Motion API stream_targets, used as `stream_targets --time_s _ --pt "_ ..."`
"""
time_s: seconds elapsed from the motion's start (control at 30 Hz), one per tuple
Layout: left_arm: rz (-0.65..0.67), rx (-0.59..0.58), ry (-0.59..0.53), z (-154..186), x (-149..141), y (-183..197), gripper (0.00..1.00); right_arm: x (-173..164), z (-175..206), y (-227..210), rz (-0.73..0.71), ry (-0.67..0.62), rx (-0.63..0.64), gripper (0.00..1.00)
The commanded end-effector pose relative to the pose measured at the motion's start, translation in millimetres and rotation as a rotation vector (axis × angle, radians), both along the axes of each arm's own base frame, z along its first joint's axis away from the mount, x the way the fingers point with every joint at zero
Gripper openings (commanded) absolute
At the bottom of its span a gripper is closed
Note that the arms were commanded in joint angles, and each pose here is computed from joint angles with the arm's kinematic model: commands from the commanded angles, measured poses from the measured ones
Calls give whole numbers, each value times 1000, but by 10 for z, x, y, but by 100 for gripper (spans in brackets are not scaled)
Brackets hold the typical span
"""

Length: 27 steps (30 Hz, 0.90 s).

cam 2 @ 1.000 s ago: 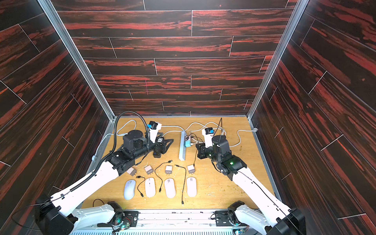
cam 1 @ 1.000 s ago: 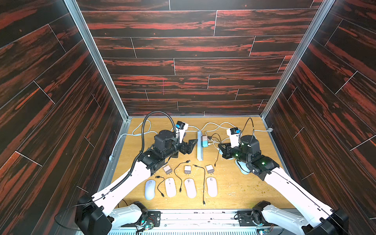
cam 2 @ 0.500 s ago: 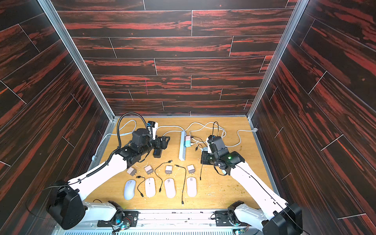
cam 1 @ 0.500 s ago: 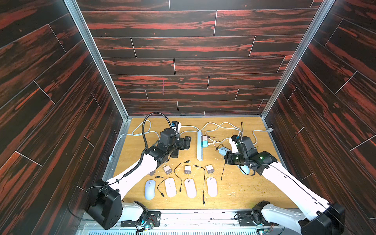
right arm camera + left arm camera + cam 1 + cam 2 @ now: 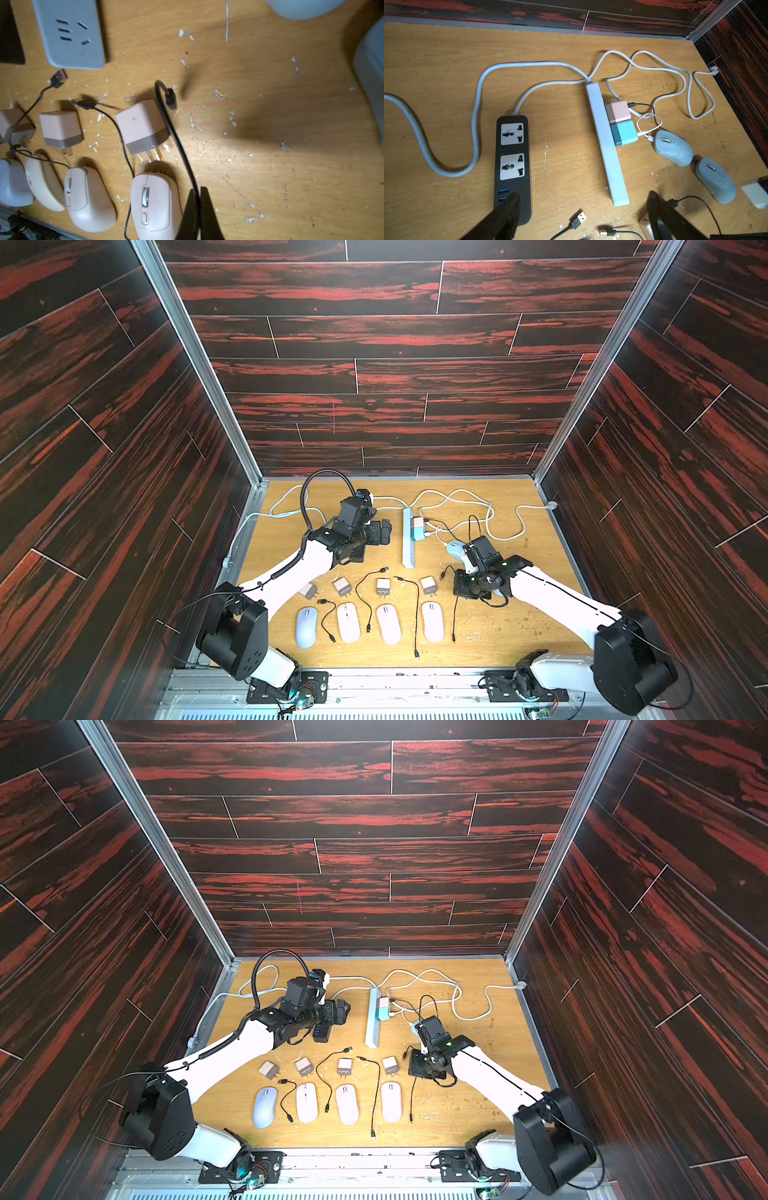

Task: Unplug the wireless mouse
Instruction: Place the power cord at the center of the board.

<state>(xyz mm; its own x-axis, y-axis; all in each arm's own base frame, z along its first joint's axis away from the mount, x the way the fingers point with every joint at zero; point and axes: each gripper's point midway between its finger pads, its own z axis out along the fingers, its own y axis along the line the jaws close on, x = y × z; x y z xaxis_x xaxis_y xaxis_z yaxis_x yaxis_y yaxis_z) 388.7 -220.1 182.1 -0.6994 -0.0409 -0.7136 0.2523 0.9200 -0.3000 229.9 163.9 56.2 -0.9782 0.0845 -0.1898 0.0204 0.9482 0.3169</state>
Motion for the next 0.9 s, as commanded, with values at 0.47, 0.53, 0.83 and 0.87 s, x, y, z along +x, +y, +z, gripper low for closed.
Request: stream_targets --time_s 0.47,0.53,0.83,0.87 --pt "-51 -62 126 -105 -75 -136 100 -124 -370 254 47 133 120 3" --pt "-70 -80 123 -68 -83 -176 100 -112 -361 273 46 127 133 6" --pt "-110 -126 136 -65 -128 -269 100 -36 -259 50 -17 65 22 42" --pt "-109 -128 134 -66 -128 -268 100 -22 -217 44 -18 50 22 47"
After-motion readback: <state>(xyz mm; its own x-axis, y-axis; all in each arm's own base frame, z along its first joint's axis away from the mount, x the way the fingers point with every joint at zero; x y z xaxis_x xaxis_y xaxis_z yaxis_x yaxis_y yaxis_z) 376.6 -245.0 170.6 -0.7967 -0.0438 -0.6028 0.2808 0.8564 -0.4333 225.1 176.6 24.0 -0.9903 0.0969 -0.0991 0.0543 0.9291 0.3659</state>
